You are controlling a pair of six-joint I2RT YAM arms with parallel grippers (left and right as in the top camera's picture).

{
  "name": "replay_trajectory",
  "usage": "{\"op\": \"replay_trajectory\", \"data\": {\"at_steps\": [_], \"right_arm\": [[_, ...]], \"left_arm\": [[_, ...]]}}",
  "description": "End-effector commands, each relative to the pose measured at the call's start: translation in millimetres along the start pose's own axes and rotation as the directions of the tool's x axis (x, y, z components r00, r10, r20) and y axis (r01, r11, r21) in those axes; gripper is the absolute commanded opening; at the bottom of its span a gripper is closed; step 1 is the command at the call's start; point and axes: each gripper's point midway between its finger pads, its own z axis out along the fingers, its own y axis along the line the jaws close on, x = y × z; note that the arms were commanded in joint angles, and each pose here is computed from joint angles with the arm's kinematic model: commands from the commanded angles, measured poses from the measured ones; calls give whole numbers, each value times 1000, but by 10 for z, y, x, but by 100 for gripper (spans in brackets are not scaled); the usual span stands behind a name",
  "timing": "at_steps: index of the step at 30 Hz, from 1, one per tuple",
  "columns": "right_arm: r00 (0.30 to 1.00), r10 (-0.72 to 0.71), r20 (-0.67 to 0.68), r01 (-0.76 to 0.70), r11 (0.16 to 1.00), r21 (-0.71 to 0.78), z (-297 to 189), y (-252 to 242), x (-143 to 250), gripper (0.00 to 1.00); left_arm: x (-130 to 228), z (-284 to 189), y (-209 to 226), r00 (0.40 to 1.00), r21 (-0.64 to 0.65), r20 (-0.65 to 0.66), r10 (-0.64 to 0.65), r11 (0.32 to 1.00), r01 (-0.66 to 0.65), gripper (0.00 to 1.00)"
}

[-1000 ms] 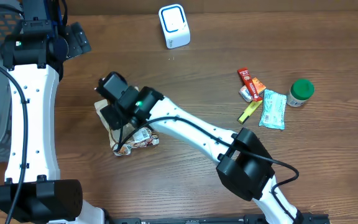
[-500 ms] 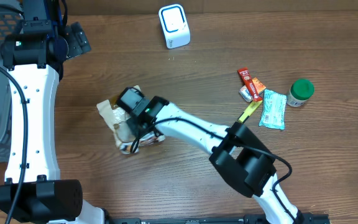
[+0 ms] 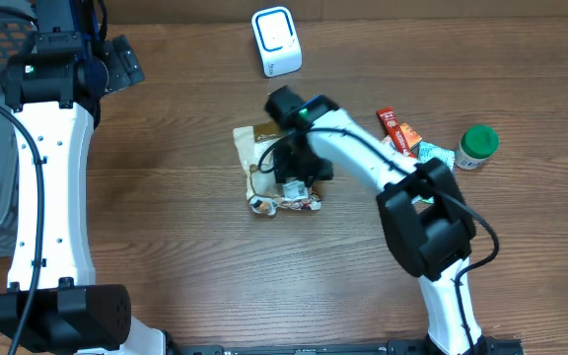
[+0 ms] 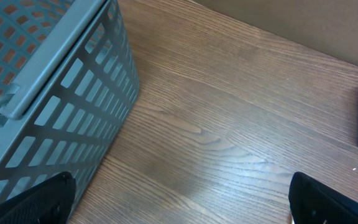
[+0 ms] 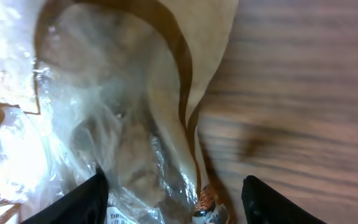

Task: Scan the item barcode
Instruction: 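Lift the snack bag toward the white scanner with the right gripper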

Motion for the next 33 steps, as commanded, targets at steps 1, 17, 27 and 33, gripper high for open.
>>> {"op": "replay_trajectory", "data": {"at_steps": [1,17,27,33], "right_arm": [[984,86,-158,-105,987,-121,94,108,220,70],[867,-142,-477,-257,693,-673,-662,1337,765,46],[993,-117,6,105,859,-501,-837,1053,-63,51],[918,-213,335,227,974,-3,-657,351,-802,74]], "left_arm": [[-17,17,-11,1000,-9,5,-11,1000,11,100],[-17,17,-11,1000,-9,5,-11,1000,11,100],[-17,17,-11,1000,-9,5,-11,1000,11,100],[-17,17,-11,1000,-9,5,-11,1000,11,100]]}}
